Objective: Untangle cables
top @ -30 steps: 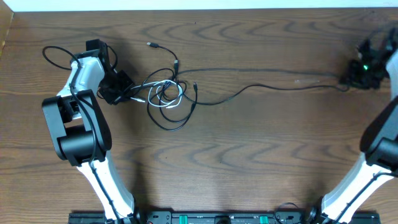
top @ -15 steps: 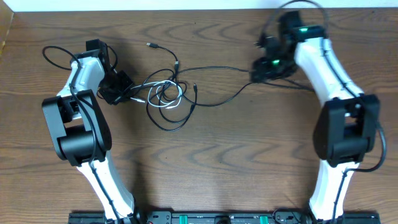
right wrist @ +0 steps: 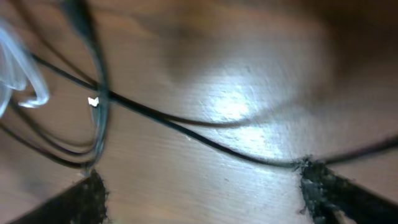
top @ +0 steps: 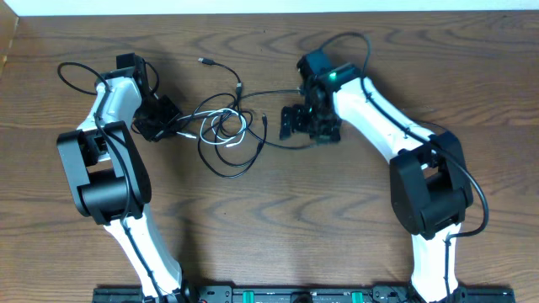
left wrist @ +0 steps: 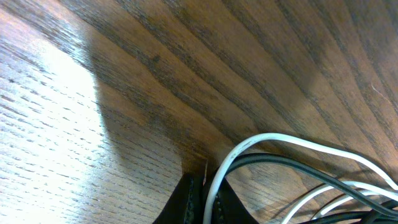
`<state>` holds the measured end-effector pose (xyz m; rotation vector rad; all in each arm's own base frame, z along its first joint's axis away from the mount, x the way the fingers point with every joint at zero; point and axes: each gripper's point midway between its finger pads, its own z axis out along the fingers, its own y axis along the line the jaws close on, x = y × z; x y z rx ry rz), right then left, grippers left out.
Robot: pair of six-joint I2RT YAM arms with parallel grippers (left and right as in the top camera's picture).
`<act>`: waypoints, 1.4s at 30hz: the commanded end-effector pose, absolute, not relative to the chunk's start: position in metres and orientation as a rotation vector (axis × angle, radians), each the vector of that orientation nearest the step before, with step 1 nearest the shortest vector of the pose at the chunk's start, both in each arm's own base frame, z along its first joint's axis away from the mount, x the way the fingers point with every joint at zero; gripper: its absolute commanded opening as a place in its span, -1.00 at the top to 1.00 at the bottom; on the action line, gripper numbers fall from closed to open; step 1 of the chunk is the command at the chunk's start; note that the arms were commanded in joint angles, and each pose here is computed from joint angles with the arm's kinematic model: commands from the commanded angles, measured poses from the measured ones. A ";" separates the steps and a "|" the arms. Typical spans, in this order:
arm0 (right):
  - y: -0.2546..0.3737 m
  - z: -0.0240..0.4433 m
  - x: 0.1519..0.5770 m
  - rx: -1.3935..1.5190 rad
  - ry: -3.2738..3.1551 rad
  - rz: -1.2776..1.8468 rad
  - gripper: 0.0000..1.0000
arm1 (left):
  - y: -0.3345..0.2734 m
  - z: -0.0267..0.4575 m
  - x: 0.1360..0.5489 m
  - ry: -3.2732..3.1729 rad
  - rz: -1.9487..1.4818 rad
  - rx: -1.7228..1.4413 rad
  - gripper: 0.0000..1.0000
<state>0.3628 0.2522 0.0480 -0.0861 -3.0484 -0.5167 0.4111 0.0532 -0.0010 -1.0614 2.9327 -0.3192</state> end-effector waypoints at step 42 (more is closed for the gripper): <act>-0.182 0.024 0.396 -1.129 -3.171 0.247 0.98 | 0.061 -0.022 0.398 2.979 -0.237 -1.103 0.85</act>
